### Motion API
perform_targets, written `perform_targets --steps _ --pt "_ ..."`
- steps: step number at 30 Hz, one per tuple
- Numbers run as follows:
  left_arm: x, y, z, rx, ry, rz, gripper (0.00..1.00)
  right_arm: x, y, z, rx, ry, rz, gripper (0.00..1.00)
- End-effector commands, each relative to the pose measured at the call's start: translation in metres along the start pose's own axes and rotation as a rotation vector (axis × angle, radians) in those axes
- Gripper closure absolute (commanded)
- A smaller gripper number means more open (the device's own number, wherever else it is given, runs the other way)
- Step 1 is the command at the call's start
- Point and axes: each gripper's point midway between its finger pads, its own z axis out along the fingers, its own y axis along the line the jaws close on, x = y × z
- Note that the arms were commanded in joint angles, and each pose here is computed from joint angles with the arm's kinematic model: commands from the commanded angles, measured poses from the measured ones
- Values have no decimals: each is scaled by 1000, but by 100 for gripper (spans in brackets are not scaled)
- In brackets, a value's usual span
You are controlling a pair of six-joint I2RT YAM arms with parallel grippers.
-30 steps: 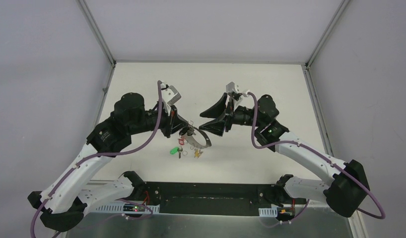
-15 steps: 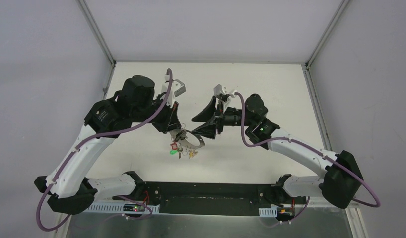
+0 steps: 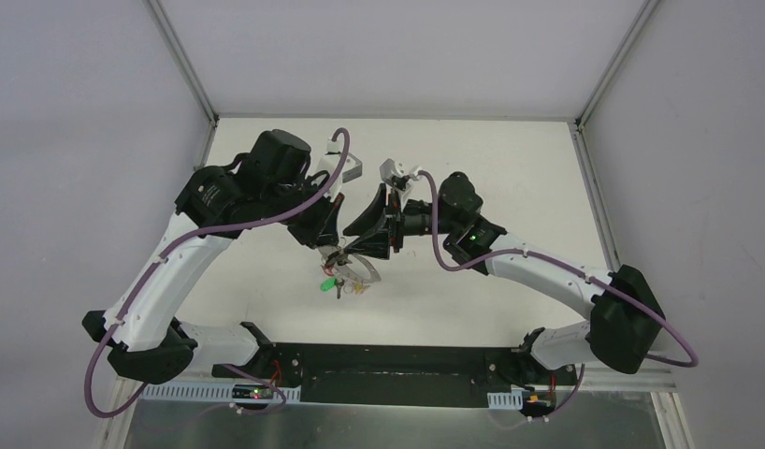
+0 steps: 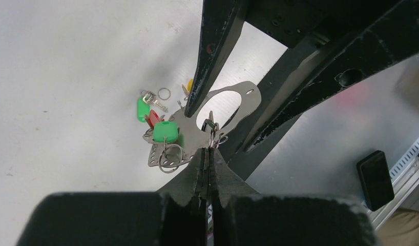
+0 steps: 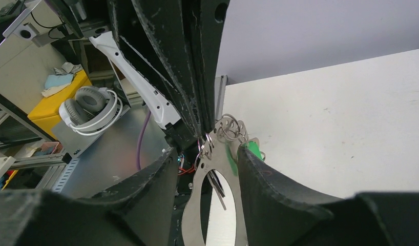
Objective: Put the keys on the keyring
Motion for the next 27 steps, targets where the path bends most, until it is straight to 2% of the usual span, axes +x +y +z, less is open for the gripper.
perform_targets --steps 1,6,17,18,22,27 --pt "-13 -5 -14 10 -66 46 100 -27 15 9 -81 -44 -64 54" --pt "-12 -6 -16 11 -71 48 100 -28 17 11 -104 -40 -67 72" --pt "-15 -8 -18 22 -96 57 100 -24 17 16 -138 -15 -36 79" --pt "-15 -9 -18 25 -99 60 100 -23 18 16 -146 -10 -34 81" --pt "-16 -9 -20 27 -118 67 100 -23 19 16 -157 -7 -33 100" --pt "-17 -12 -24 36 -150 76 100 -26 21 14 -149 -17 -45 100"
